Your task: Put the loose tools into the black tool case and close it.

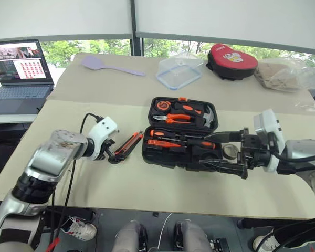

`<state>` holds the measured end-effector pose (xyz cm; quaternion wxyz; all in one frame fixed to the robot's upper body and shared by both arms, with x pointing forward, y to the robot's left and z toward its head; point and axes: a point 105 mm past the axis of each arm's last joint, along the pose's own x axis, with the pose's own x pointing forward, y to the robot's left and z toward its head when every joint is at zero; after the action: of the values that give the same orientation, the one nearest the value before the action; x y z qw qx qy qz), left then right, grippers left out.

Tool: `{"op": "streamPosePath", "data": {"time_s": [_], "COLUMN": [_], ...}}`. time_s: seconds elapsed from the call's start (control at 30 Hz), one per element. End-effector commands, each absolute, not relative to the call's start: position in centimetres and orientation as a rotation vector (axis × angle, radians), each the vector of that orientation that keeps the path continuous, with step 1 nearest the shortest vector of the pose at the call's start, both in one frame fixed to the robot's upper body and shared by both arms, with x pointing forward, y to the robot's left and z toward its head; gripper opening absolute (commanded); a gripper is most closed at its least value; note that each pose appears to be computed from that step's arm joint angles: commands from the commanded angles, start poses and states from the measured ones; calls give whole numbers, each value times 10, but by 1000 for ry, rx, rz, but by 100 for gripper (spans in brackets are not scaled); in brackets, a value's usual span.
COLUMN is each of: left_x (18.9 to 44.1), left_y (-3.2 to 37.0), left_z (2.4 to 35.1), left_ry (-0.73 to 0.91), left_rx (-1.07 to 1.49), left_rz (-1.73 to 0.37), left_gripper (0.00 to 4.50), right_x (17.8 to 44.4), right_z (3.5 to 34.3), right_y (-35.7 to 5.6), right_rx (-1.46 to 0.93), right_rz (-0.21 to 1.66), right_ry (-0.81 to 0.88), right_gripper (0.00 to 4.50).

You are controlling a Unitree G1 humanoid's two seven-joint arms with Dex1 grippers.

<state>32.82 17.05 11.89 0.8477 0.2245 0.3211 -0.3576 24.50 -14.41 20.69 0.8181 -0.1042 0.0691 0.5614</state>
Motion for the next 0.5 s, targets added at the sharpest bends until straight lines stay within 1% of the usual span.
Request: {"op": "streamPosePath", "data": {"time_s": [0.03, 0.07, 0.17, 0.2, 0.23, 0.27, 0.33, 0.4, 0.43, 0.5], "left_x": [334, 335, 334, 334, 335, 336, 340, 341, 338, 332], "left_y": [178, 181, 190, 194, 198, 201, 201, 190, 182, 168], "left_z": [109, 109, 113, 117, 122, 128, 149, 178, 189, 202], "left_ry": [689, 690, 693, 687, 675, 656, 563, 416, 356, 271], "left_rx": [537, 534, 500, 487, 477, 469, 467, 497, 547, 667], "left_rz": [-720, -709, -686, -675, -666, -659, -688, -791, -857, -979], "left_gripper": [394, 376, 263, 236, 193, 177, 177, 177, 177, 177], "right_x": [243, 244, 248, 249, 249, 248, 248, 245, 244, 240], "right_z": [215, 214, 213, 213, 212, 212, 211, 210, 209, 207], "right_y": [-144, -144, -148, -149, -150, -151, -153, -155, -157, -160], "right_rx": [-247, -254, -284, -284, -282, -281, -271, -249, -234, -209], "right_rz": [1175, 1167, 1124, 1116, 1112, 1110, 1103, 1099, 1101, 1109], "right_ry": [100, 98, 83, 83, 84, 86, 92, 103, 113, 134], "right_gripper": [450, 450, 450, 450, 450, 450, 450, 450, 450, 450]}}
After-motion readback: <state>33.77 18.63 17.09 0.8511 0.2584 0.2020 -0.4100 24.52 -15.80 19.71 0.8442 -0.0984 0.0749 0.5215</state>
